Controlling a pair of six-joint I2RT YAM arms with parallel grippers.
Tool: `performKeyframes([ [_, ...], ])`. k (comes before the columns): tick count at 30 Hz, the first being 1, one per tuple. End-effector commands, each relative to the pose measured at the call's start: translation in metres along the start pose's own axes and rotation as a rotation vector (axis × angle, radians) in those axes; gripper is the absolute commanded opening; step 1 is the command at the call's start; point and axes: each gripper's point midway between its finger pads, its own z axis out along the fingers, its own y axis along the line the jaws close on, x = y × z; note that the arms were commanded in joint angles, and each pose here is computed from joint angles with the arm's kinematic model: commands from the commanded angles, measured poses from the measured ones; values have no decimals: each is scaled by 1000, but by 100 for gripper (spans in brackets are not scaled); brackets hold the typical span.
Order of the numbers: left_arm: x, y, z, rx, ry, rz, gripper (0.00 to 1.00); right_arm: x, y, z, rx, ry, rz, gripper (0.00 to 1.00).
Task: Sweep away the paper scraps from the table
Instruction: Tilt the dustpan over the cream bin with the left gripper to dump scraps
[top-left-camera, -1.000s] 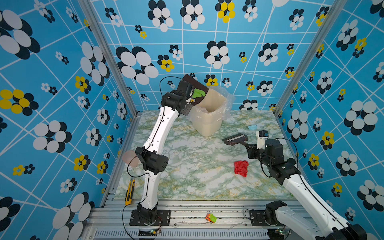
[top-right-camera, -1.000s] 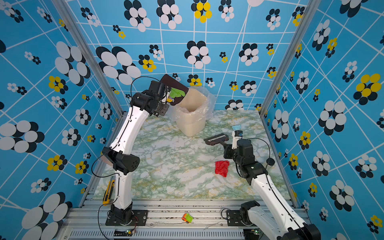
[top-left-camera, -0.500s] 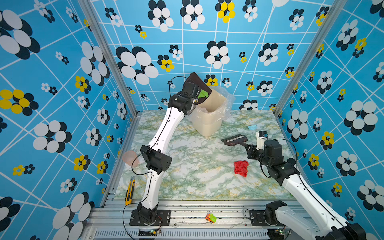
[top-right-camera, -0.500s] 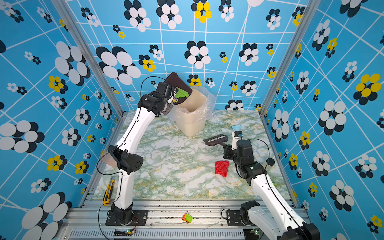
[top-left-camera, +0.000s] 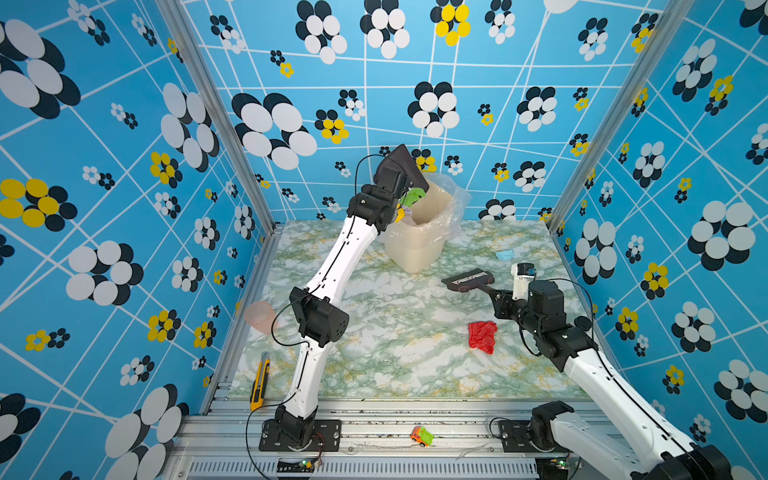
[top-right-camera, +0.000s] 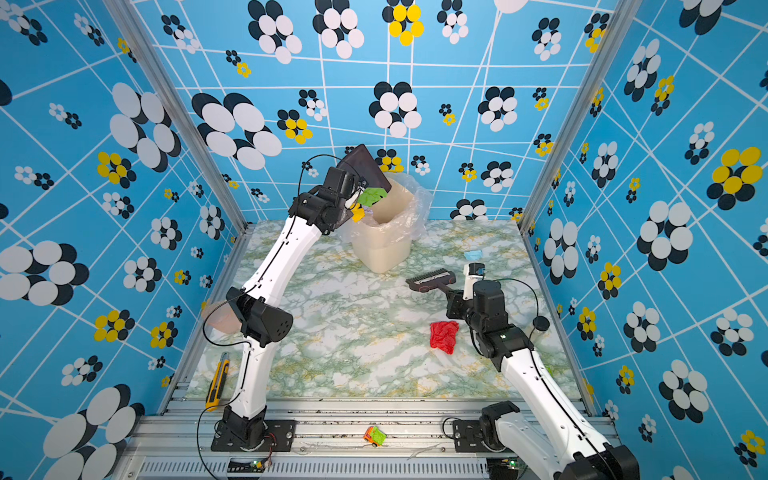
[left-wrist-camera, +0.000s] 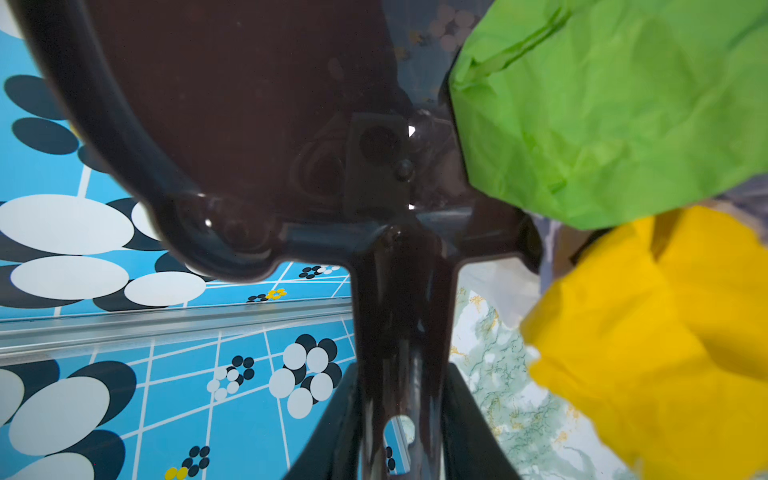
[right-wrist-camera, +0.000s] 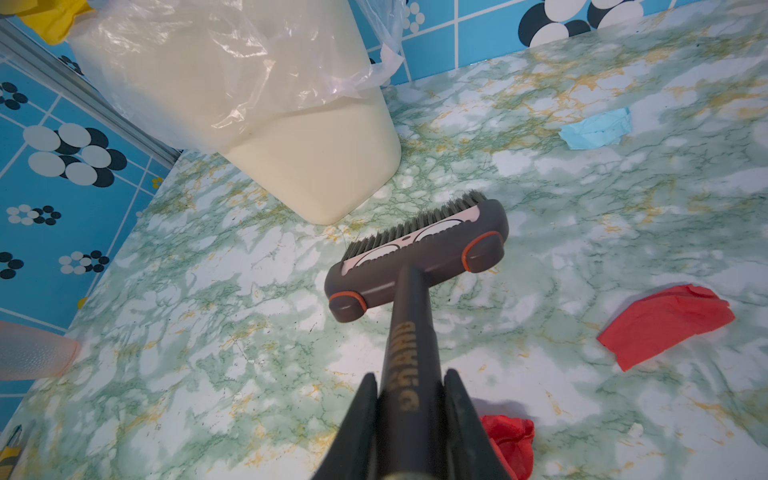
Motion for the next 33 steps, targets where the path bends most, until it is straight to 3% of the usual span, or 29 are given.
performKeyframes([
  [1,-17,17,-3,-95,-38,13,0,-10,5,-1,-33,-47,11,0],
  [22,-52,35,4,-228,-145,3,0,-6,3,-1,-28,-42,11,0],
  [33,-54,43,0,-232,-167,-21,0,-5,5,1,-39,-38,11,0],
])
